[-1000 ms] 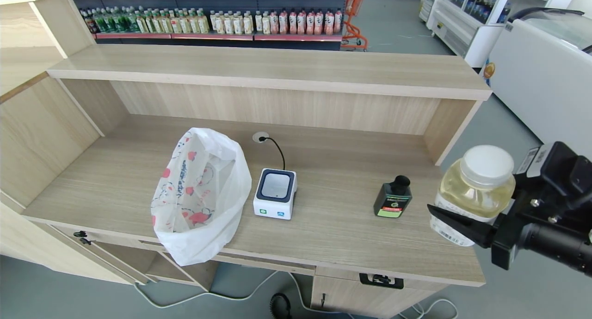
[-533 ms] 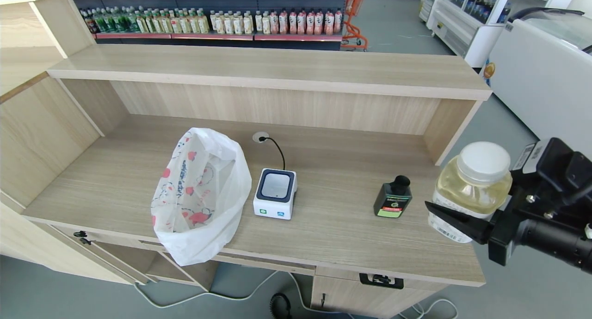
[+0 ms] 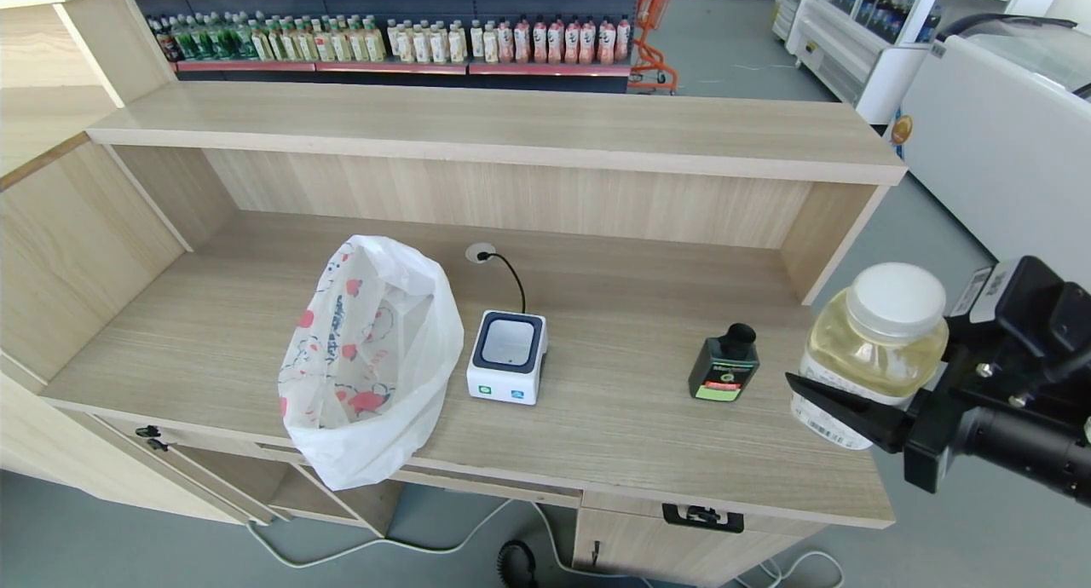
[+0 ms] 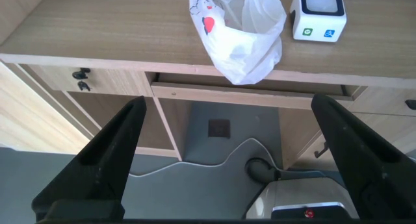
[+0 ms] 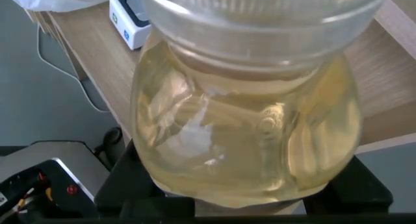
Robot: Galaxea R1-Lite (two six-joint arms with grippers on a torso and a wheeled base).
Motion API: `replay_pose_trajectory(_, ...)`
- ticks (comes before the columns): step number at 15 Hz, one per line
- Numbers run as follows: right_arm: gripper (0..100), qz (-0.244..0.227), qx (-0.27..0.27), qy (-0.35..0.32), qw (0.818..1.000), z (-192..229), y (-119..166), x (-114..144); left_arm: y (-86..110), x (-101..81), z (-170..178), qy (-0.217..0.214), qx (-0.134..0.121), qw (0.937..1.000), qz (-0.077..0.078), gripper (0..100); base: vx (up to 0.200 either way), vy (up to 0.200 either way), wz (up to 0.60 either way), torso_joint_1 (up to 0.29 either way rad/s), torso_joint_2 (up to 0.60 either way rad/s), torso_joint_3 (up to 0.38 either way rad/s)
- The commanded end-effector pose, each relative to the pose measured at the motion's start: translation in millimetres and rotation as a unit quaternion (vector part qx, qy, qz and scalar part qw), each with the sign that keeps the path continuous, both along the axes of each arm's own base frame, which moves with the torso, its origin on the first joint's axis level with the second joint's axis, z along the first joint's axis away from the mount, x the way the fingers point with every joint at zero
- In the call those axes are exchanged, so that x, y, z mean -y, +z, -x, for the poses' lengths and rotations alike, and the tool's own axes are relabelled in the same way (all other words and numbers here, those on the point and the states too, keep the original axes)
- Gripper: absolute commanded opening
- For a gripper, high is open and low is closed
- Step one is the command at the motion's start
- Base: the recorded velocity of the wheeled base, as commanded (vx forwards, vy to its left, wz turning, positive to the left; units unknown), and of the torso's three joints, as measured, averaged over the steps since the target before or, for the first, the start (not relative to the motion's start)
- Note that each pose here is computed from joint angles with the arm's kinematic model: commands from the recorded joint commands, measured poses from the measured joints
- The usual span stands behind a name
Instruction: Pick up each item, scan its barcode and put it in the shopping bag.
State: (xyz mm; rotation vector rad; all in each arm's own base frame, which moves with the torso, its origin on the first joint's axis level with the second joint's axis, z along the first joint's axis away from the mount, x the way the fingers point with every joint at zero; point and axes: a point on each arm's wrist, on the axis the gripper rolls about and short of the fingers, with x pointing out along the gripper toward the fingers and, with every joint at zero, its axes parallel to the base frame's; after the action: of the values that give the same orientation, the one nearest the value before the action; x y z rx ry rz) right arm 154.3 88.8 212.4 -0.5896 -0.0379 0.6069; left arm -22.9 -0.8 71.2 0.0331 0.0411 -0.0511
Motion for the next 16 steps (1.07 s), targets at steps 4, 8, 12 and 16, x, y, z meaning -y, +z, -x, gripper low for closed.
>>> replay_pose_trajectory(4,0,0.0,0.029,0.008,1.0,2,11,-1,0.0,0.0,0,0.0,0.0,1.0,0.001,100,0.0,0.2,0.0,0.002,0.0,0.005)
replay_pose_trajectory(8,0,0.003,0.03,0.006,1.0,1,11,0,0.0,0.0,0,0.0,0.0,1.0,-0.001,100,0.0,0.2,0.0,0.0,0.0,0.0)
replay_pose_trajectory(12,0,-0.001,0.038,-0.008,0.999,-19,10,-6,0.0,0.0,0,0.0,0.0,1.0,-0.003,100,0.0,0.2,0.0,0.001,0.0,0.001)
replay_pose_trajectory(16,0,0.021,0.101,-0.047,0.994,-66,-2,-5,0.0,0.0,0,0.0,0.0,1.0,-0.004,100,0.0,0.2,0.0,0.004,0.0,0.001)
